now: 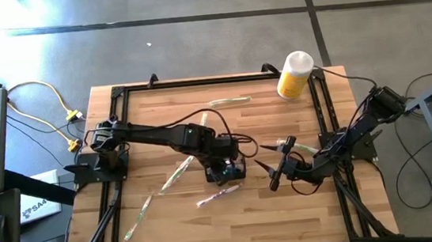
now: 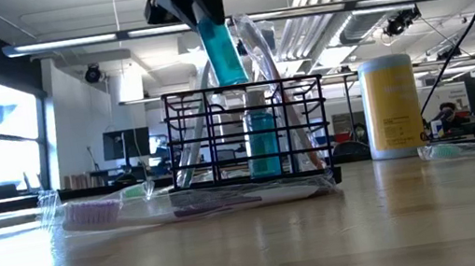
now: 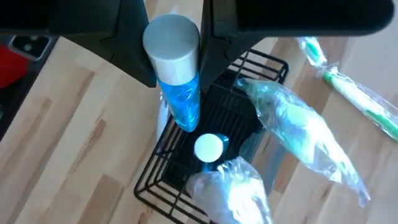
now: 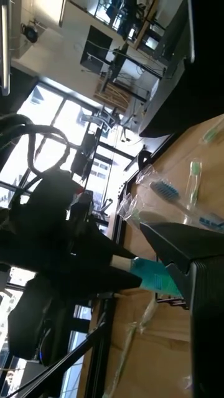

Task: Pick & Place toothbrushing station
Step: Put the blue mouthwash into the black wire organizer

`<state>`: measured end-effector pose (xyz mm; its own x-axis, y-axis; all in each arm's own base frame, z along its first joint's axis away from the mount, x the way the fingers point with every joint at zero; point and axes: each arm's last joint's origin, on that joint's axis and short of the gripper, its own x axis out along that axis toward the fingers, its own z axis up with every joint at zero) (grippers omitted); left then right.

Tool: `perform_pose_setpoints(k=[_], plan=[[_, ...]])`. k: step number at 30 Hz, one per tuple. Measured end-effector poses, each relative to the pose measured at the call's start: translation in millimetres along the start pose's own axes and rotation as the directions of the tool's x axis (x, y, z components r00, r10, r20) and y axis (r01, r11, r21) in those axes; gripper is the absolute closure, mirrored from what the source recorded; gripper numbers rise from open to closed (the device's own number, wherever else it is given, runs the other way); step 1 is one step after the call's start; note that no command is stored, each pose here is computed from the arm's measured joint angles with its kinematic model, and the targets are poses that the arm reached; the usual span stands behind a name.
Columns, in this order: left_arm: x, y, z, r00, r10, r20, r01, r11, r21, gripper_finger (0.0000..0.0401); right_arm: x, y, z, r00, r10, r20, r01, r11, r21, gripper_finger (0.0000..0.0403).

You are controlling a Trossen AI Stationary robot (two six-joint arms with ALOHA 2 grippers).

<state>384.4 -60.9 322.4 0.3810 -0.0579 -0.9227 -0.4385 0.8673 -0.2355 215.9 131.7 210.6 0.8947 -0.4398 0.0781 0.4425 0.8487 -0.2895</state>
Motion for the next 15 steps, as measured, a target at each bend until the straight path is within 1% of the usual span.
perform_pose_setpoints(k=[3, 6, 10, 15], plan=[[-0.8, -0.1, 0.4, 1.000, 0.002, 0.008, -0.002, 0.996, 0.088, 0.0313, 0.0, 0.1, -0.1, 1.000, 0.000, -0.001, 0.000, 1.000, -0.002, 0.0177], [-0.8, 0.8, 1.7, 0.998, 0.038, 0.044, -0.046, 0.981, 0.188, 0.0313, 0.0, 0.1, -0.2, 1.000, 0.000, -0.001, 0.000, 1.000, -0.003, 0.0177], [-0.8, -0.3, 2.0, 0.998, 0.032, 0.052, -0.048, 0.944, 0.327, 0.0313, 0.0, 0.1, -0.2, 1.000, 0.000, -0.001, 0.000, 1.000, -0.003, 0.0177], [-0.8, -4.5, -1.3, 0.999, 0.024, 0.045, -0.042, 0.891, 0.451, 0.0313, 0.1, 0.0, -0.3, 1.000, 0.000, -0.002, 0.000, 1.000, -0.003, 0.0177]])
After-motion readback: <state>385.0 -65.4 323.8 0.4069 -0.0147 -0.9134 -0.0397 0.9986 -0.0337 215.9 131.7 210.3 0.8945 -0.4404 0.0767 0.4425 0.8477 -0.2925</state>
